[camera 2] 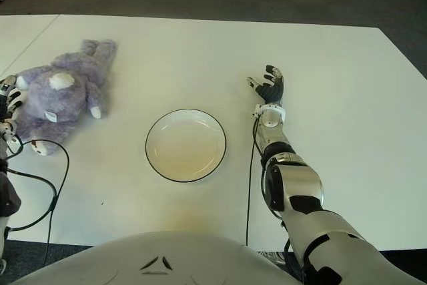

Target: Put the doll into the plate.

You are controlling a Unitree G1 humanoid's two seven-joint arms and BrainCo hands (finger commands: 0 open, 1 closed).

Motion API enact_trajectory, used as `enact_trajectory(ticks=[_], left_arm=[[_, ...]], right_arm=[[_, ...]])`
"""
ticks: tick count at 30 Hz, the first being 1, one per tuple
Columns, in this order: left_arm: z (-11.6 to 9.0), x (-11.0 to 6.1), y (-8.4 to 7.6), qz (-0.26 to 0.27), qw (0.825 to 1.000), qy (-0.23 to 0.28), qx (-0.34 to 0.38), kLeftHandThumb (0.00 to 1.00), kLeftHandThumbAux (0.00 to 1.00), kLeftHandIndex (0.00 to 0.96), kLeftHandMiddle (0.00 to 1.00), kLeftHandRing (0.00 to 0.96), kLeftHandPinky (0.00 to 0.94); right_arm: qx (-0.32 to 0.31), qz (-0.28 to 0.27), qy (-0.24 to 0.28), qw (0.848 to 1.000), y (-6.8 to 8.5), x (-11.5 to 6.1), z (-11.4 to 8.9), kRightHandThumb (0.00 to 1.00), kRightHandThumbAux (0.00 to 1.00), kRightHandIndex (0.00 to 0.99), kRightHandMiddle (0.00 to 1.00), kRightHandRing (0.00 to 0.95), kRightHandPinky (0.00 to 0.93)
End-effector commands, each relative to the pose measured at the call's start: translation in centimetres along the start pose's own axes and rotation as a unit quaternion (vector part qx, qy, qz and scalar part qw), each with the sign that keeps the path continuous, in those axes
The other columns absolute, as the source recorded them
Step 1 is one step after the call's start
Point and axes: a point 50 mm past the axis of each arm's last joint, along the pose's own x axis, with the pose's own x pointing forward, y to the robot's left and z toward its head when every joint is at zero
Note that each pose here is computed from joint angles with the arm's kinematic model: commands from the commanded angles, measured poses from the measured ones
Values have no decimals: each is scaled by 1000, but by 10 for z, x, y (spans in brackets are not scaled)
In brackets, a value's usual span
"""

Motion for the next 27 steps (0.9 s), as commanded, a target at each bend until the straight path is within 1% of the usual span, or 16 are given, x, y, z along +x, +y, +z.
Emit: enact_trajectory(ticks=[1,6,11,15,21,27], left_arm=[[-33,0,-40,-77,994,71,-20,0,454,52,95,58,24],[-37,1,-58,-102,991,80,-18,0,443,28,92,58,35],[-38,2,-66,-114,990,82,-18,0,436,21,97,65,44],[-37,3,-79,-133,988,83,-15,0,422,30,107,76,66],[-37,4,-91,-148,985,84,-10,0,420,38,112,81,56],[-33,5,-103,-184,980,76,27,0,417,34,102,73,57]], right_arm=[[-31,24,178,983,2,-52,-82,221,863,195,199,211,243],[-26,25,175,984,2,-52,-82,248,863,196,212,225,256],[-26,25,175,984,2,-52,-82,258,860,196,209,224,251],[-25,24,176,984,2,-52,-82,249,860,193,206,224,253],[-26,22,178,983,1,-51,-82,237,864,191,208,228,257],[-29,21,175,984,1,-51,-81,247,868,185,209,229,262]])
